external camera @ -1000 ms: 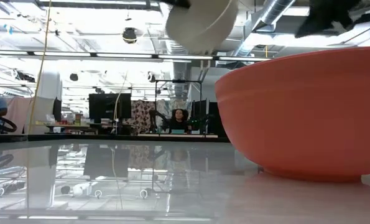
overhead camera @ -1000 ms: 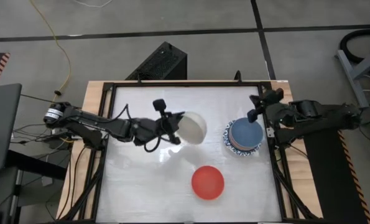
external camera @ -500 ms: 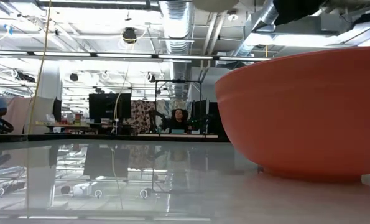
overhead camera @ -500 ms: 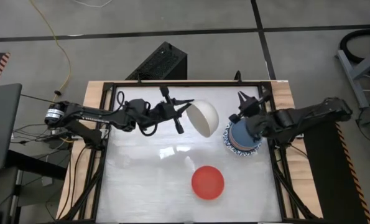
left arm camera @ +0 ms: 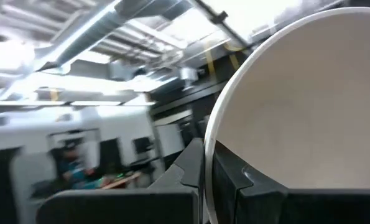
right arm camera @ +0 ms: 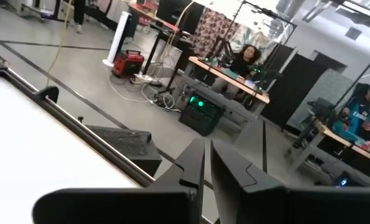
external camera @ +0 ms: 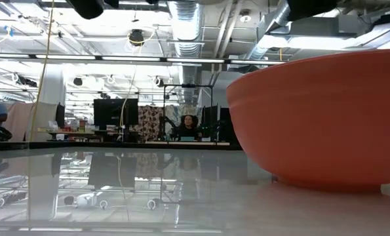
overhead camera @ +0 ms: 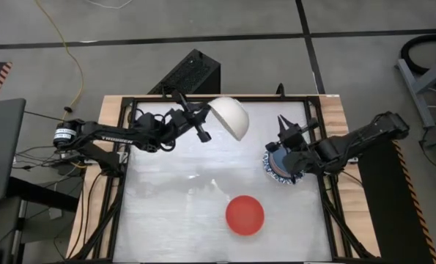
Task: Nest bowls inside each other
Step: Stack the white bowl on top of the blue bowl
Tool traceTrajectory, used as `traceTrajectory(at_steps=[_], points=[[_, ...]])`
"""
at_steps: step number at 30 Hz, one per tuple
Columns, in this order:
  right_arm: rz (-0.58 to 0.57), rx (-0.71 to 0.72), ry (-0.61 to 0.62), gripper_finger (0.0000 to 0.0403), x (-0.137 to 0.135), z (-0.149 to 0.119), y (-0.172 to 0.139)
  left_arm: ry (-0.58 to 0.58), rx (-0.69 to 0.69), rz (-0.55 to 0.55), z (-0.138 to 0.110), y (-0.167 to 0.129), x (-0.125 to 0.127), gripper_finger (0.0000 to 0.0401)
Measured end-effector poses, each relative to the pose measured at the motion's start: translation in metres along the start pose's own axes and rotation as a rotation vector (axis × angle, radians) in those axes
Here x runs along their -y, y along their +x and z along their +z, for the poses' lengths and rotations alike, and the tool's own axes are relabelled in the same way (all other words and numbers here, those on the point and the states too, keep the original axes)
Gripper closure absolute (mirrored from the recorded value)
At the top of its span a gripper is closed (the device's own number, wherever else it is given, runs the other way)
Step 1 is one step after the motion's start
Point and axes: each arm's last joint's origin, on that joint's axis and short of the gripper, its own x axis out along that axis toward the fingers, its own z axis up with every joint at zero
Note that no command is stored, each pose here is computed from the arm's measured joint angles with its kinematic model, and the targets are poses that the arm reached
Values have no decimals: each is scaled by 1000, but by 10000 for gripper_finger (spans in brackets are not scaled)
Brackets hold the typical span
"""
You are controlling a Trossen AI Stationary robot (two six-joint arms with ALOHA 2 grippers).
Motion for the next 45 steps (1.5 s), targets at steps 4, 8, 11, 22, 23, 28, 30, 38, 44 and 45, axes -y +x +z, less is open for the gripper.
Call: traceTrajectory(at_steps=[4,8,11,22,23,28,30,38,44,45], points=[[1,1,-26,354,-16,1,0,57,-83,100,-3,0,-2,401],[4,3,-63,354,-34,6,1,97,-165,221,-7,-1,-6,401],[15,1,-54,354,-46,13,5,97,-178,251,-8,-1,-8,401],[266,152,170,343,-55,47,28,151,-210,280,-8,-1,-9,401],[279,173,183,339,-54,50,29,158,-214,284,-8,-1,-9,401],[357,276,175,321,-51,58,32,183,-212,301,-8,-1,-12,401],[413,322,137,319,-53,59,34,216,-222,308,-9,0,-14,401],[349,312,147,333,-48,60,45,283,-279,375,-11,0,-18,401],[307,313,181,339,-45,60,58,262,-273,397,-13,1,-23,401],[295,317,193,340,-45,60,61,259,-273,400,-13,1,-24,401]])
